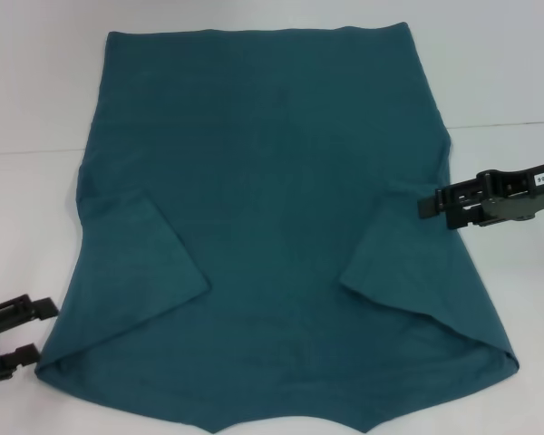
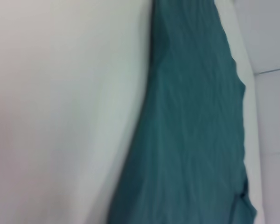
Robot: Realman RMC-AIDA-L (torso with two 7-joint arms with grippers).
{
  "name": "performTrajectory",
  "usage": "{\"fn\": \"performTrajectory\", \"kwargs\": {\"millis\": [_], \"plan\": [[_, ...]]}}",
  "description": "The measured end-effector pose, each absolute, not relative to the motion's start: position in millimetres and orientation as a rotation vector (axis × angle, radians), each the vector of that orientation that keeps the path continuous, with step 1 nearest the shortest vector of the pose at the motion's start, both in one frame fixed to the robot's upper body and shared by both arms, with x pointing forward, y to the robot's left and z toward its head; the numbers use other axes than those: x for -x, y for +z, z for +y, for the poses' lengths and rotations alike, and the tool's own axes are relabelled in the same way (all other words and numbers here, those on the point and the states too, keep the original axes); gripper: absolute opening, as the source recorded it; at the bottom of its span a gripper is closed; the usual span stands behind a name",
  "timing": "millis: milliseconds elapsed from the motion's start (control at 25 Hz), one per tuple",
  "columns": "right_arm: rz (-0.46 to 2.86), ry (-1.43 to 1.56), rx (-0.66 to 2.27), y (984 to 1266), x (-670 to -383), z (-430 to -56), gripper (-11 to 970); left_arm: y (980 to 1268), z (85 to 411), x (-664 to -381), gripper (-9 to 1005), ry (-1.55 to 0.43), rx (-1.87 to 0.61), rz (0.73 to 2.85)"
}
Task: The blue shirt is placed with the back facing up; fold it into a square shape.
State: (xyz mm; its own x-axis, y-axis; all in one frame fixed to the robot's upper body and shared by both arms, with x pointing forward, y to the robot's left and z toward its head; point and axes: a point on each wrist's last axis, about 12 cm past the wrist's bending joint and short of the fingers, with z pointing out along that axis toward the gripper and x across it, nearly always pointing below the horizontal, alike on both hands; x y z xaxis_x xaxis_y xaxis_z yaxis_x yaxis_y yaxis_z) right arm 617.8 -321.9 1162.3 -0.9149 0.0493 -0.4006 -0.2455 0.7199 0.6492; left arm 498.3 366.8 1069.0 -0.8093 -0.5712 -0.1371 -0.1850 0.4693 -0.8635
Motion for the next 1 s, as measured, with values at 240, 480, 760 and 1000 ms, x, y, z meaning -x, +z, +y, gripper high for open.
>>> {"fn": "performTrajectory", "kwargs": {"millis": [240, 480, 760, 1000], "plan": [[2.531, 1.033, 0.152, 1162.2, -618.1, -321.8, 734, 1065.7, 373.4, -494.5, 860, -1.226, 0.626, 2.360], [2.529, 1.031, 0.151, 1162.2, -618.6, -321.5, 733, 1064.0, 375.4, -493.6, 859, -1.197, 0.619, 2.380], [2.520, 1.035, 0.138, 1162.6, -618.9, -322.7, 734, 1060.7, 374.8, -494.3, 859, -1.168, 0.618, 2.414], [2.519, 1.033, 0.135, 1162.3, -618.8, -323.2, 734, 1059.5, 372.8, -496.0, 860, -1.173, 0.628, 2.416]]}}
